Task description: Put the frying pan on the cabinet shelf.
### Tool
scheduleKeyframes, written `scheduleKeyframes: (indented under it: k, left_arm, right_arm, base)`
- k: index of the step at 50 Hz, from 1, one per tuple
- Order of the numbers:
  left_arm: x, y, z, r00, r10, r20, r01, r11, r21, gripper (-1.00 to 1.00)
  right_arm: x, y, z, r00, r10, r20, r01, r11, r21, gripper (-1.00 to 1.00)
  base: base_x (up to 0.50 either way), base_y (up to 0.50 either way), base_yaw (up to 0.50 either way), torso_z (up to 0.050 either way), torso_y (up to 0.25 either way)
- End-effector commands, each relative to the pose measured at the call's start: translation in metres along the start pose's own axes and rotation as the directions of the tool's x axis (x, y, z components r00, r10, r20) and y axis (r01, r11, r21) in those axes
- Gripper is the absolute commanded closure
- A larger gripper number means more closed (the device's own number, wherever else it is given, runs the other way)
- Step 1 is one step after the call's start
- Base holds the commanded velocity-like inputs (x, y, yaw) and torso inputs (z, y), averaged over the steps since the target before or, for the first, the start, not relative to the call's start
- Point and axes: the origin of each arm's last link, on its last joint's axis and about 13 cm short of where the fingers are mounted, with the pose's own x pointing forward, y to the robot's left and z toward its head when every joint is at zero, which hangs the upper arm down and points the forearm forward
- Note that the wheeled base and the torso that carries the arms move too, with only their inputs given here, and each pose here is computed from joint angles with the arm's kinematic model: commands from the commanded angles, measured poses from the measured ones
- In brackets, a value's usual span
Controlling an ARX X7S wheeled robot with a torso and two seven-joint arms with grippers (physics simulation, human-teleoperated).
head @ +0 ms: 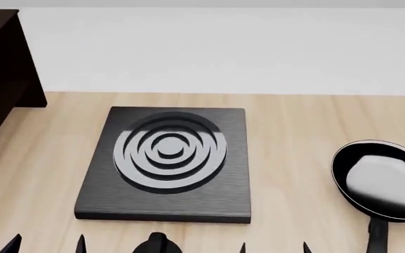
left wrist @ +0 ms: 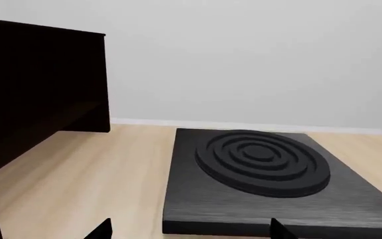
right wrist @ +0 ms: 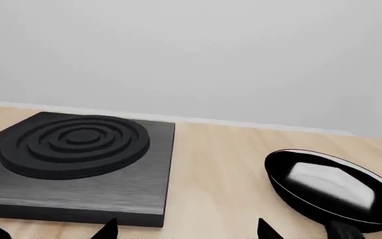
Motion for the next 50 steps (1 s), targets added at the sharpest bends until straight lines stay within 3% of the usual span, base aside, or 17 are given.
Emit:
scheduleKeyframes:
  k: [1, 10, 16, 34, 43, 46, 50]
  left_arm:
    - [0.0, 0.001, 0.001, 1.0, 0.007, 0.005, -0.007, 1.0, -0.009, -1.0]
    - [0.0, 0.003, 0.003, 1.0, 0.013, 0.012, -0.013, 1.0, -0.005, -1.0]
    - [-0.001, 0.002, 0.006, 1.0, 0.006, 0.008, -0.006, 1.0, 0.002, -1.0]
    - [-0.003, 0.001, 0.009, 1.0, -0.007, 0.002, 0.007, 1.0, 0.004, -1.0]
    - [-0.002, 0.001, 0.005, 1.0, -0.009, -0.006, 0.009, 1.0, 0.003, -1.0]
    - [-0.002, 0.001, 0.006, 1.0, -0.007, -0.007, 0.007, 1.0, 0.003, -1.0]
    - [-0.002, 0.001, 0.007, 1.0, -0.004, -0.006, 0.004, 1.0, 0.003, -1.0]
  right_arm:
    - [-0.001, 0.0, 0.001, 1.0, -0.005, -0.001, 0.005, 1.0, -0.001, -1.0]
    - [0.002, -0.004, 0.011, 0.998, -0.058, -0.028, 0.059, 0.998, 0.031, -1.0]
    - [0.005, -0.012, 0.037, 0.992, -0.117, -0.054, 0.117, 0.993, -0.003, -1.0]
    - [0.009, -0.037, 0.075, 0.966, -0.2, -0.162, 0.187, 0.978, -0.089, -1.0]
    - [0.022, -0.059, 0.078, 0.912, -0.236, -0.337, 0.223, 0.972, -0.076, -1.0]
    - [0.028, -0.066, 0.079, 0.883, -0.245, -0.4, 0.215, 0.969, -0.12, -1.0]
    - [0.033, -0.077, 0.087, 0.873, -0.29, -0.392, 0.256, 0.957, -0.137, -1.0]
  base:
    - [0.0, 0.0, 0.0, 0.0, 0.0]
    - [0.0, 0.0, 0.0, 0.0, 0.0]
    - [0.0, 0.0, 0.0, 0.0, 0.0]
    - [0.0, 0.0, 0.0, 0.0, 0.0]
    - [0.0, 0.0, 0.0, 0.0, 0.0]
    - [0.0, 0.0, 0.0, 0.0, 0.0]
    - [0.0, 0.0, 0.0, 0.0, 0.0]
